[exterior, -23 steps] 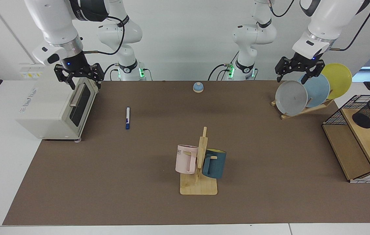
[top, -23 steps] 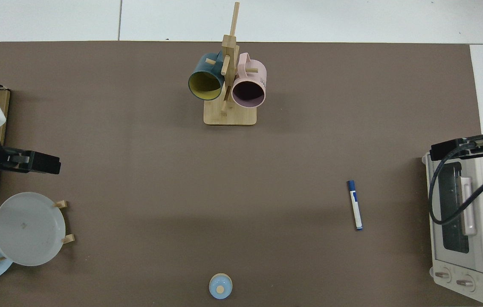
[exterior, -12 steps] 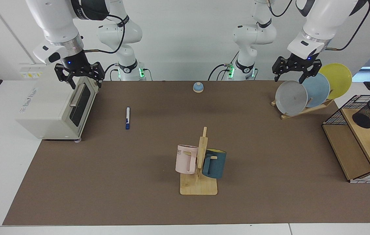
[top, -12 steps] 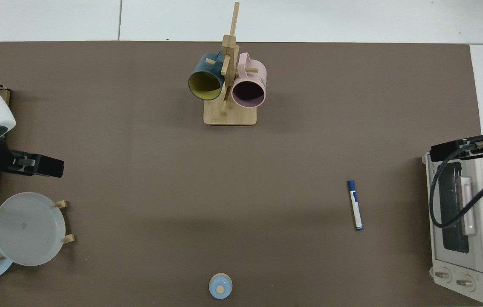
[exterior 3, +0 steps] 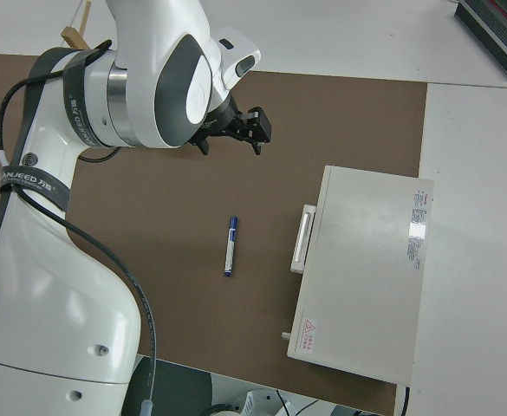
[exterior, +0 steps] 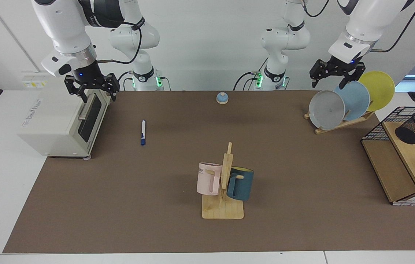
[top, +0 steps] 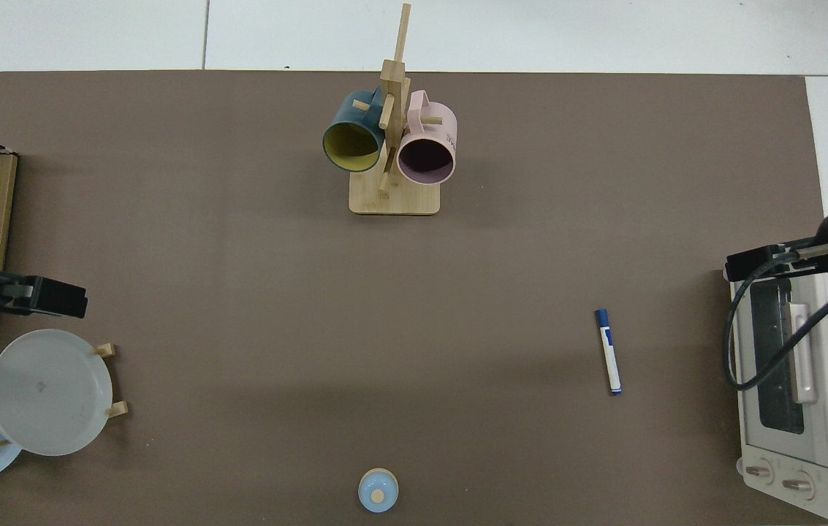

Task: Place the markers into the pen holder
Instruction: 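Move the right gripper toward the white marker while the left gripper advances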

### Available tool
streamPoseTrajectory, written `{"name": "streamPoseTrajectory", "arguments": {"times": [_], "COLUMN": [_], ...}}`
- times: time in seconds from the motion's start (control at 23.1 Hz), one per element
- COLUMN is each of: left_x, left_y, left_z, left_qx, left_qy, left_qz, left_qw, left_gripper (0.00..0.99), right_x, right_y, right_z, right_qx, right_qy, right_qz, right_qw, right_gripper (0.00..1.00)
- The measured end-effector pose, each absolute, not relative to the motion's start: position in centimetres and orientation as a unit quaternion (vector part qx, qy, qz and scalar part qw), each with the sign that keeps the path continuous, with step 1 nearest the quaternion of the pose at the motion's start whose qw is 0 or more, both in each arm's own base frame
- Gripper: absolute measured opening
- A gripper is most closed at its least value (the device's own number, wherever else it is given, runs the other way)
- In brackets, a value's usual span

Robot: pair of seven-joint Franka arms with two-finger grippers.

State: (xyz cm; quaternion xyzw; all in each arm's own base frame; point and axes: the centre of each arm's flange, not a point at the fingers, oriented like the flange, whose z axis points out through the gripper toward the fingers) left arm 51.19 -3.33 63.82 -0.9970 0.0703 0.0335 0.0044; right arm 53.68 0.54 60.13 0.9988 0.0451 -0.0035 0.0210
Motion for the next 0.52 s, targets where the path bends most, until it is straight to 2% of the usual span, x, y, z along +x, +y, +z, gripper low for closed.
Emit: {"name": "streamPoseTrajectory", "arguments": {"times": [0.26,0.52], "left_x": [51.0,51.2], "left_y": [-3.9,-5.1], "left_z": [63.4,62.5], "left_qx": [-0.996,-0.996], "left_qy": [0.075,0.087], "left_qz": [0.04,0.036], "left_qw": [0.004,0.004], "left_gripper": [0.991,0.991], "right_x": [53.7,53.4], "right_y": [2.7,4.1], "right_z": [57.4,50.9], "right_qx": [0.998,0.998], "right_qy": [0.058,0.06], "right_qz": [-0.013,-0.028], "right_qw": [0.021,0.021], "right_gripper": [1.0,1.0]}}
